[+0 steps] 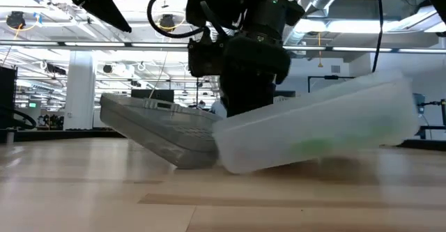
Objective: Pick & place school supplies into a supply box
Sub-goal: Adjust the supply box, then close the supply box
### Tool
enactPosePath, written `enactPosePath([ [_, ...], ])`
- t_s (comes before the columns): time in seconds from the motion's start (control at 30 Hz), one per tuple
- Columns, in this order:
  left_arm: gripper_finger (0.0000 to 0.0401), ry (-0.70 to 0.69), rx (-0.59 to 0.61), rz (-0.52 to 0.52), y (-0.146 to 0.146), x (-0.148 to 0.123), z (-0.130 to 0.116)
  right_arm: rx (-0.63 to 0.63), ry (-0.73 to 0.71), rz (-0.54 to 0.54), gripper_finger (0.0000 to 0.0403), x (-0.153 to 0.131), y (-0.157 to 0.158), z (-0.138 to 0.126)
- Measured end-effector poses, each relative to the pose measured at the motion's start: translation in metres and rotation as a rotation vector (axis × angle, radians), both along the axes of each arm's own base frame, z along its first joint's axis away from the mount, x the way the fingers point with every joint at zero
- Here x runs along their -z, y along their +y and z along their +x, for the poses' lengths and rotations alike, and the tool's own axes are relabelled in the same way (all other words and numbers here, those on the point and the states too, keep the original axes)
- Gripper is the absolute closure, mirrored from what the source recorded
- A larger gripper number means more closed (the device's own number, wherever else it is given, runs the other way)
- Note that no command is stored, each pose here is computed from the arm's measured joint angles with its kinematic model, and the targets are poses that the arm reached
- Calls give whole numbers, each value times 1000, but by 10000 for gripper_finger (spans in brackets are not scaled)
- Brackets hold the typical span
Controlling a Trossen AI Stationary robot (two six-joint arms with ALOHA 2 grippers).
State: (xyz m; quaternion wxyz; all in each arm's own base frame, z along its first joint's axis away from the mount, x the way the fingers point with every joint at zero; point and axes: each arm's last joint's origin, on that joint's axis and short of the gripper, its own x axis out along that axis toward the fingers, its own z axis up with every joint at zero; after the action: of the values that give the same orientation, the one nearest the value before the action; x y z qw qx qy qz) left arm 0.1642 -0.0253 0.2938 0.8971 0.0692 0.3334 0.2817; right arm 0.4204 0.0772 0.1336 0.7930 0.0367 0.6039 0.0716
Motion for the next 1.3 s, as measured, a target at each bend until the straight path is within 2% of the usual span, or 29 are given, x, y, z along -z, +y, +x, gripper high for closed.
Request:
enactPosePath([
  [0.2,277,-2,-2,-2,0,0,0,-47,-47,-71,234,-9,1,8],
  [0.63,277,-2,-5,-5,0,0,0,-69,-103,-78,239,-22,5,16],
  [0.73,277,29,-3,-1,1,2,-2,-1,-98,-54,239,-24,5,15],
  [0.83,277,93,18,-12,1,6,-6,89,-126,-17,239,-41,5,13],
  [1.0,277,171,127,-78,-2,21,-7,160,-221,-42,239,-83,15,0],
  [1.1,277,168,241,-151,-7,35,-2,177,-246,-75,239,-108,26,-16],
  [1.2,277,142,358,-199,-11,50,4,190,-199,-141,239,-117,38,-35],
  [1.3,277,94,417,-200,-14,62,9,207,-119,-159,239,-112,52,-55],
])
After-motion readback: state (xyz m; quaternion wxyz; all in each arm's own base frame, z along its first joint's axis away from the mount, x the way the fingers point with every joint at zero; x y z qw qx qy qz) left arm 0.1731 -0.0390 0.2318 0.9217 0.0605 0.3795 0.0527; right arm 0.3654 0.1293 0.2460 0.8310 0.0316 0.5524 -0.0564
